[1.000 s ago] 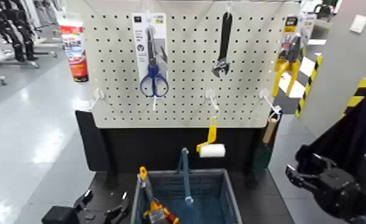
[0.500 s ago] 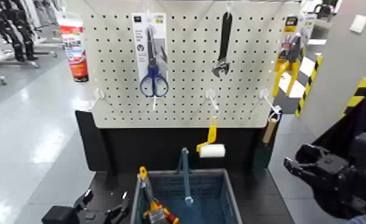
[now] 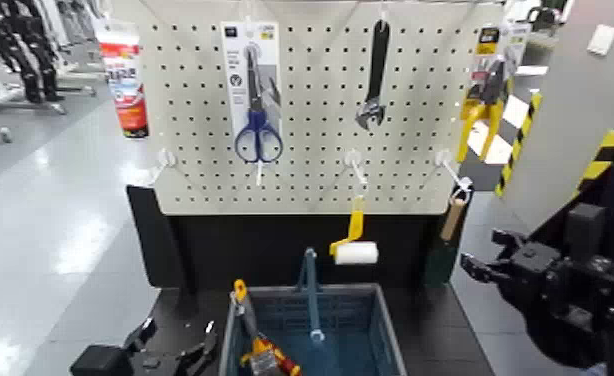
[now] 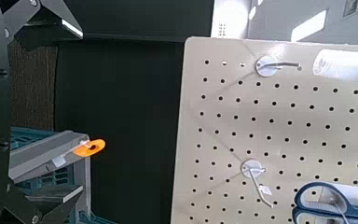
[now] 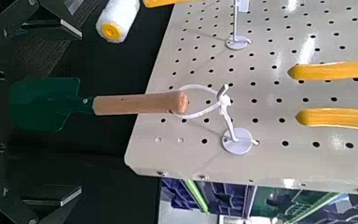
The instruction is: Put the tool with the wooden handle into the crate.
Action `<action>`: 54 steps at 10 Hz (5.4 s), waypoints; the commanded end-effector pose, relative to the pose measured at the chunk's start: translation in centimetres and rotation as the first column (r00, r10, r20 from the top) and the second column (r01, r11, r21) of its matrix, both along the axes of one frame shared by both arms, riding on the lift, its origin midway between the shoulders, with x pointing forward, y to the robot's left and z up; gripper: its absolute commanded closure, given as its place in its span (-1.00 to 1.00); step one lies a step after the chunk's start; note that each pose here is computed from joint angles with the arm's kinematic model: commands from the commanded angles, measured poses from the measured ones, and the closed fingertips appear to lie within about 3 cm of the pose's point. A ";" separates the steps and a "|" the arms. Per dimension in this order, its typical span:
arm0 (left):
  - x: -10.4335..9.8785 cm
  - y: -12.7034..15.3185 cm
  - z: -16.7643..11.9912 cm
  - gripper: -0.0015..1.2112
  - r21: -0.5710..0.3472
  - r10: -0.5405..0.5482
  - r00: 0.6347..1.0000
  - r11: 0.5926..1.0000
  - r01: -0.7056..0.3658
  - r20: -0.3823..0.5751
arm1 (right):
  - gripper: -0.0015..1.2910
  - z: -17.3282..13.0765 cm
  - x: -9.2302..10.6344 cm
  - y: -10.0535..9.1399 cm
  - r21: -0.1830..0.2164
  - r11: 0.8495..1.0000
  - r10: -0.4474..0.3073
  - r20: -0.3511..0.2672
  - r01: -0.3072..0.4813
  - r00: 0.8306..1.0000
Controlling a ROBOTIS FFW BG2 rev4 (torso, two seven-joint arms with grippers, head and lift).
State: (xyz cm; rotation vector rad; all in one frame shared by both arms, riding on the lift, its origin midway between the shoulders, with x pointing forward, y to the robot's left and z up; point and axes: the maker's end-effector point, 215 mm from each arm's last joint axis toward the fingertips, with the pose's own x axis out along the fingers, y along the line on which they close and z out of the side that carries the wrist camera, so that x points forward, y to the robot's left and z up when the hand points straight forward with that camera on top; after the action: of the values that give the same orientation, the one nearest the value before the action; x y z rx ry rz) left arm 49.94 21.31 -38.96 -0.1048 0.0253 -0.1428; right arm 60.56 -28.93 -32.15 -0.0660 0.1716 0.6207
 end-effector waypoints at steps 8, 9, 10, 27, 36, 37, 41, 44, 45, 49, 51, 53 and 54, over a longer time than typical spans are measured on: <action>0.2 -0.2 0.1 -0.76 -0.001 -0.004 1.000 1.000 0.004 0.003 | -0.76 0.3 3.0 2.4 -0.004 0.997 0.076 0.014 -0.076 0.997; 0.2 -0.2 0.1 -0.76 -0.001 -0.005 1.000 1.000 0.005 0.004 | -0.76 0.3 3.1 2.5 -0.001 0.997 0.076 0.016 -0.076 0.997; 0.2 -0.3 0.1 -0.76 -0.002 -0.006 1.000 1.000 0.006 0.005 | -0.74 0.2 3.3 2.6 0.010 0.997 0.075 0.021 -0.076 0.997; 0.3 -0.4 0.1 -0.76 -0.003 -0.014 1.000 1.000 0.014 0.011 | 0.83 2.0 1.8 5.9 0.032 0.994 0.103 0.066 -0.106 0.992; 0.2 -0.4 0.1 -0.76 -0.008 -0.011 1.000 1.000 0.011 0.010 | 0.83 7.7 -2.4 10.6 0.080 0.984 0.146 0.121 -0.156 0.982; 0.2 -0.5 0.1 -0.76 -0.007 -0.013 1.000 1.000 0.013 0.012 | 0.97 8.4 -2.8 11.2 0.097 0.982 0.151 0.127 -0.164 0.980; 0.1 -0.5 0.0 -0.76 -0.010 -0.012 1.000 1.000 0.012 0.010 | 0.97 8.3 -4.2 14.6 0.171 0.962 0.193 0.125 -0.213 0.973; 0.2 -0.4 0.1 -0.76 -0.009 -0.011 1.000 1.000 0.011 0.010 | 0.97 7.4 -4.5 16.8 0.228 0.941 0.230 0.109 -0.249 0.967; 0.2 -0.4 0.1 -0.76 -0.009 -0.011 1.000 1.000 0.011 0.012 | 0.97 6.6 -4.6 17.6 0.252 0.933 0.240 0.095 -0.257 0.966; 0.2 -0.4 0.1 -0.76 -0.009 -0.010 1.000 1.000 0.011 0.012 | 0.97 1.9 -5.6 21.2 0.373 0.889 0.275 0.028 -0.265 0.961; 0.2 -0.5 0.0 -0.76 -0.008 -0.015 1.000 1.000 0.015 0.012 | 0.97 -0.5 -5.9 21.9 0.406 0.881 0.268 -0.009 -0.241 0.963; 0.3 -0.4 0.1 -0.76 -0.007 -0.015 1.000 1.000 0.015 0.014 | 0.97 -3.0 -6.1 22.3 0.425 0.878 0.266 -0.055 -0.218 0.962; 0.3 -0.6 0.1 -0.76 -0.008 -0.017 1.000 1.000 0.018 0.014 | 0.97 -4.1 -6.2 22.4 0.425 0.880 0.269 -0.079 -0.212 0.960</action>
State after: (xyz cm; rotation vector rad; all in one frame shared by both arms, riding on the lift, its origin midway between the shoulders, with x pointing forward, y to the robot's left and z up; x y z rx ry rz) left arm 50.25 20.77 -38.85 -0.1115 0.0116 -0.1603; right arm 54.40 -6.61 -35.62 0.3694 0.1470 0.9018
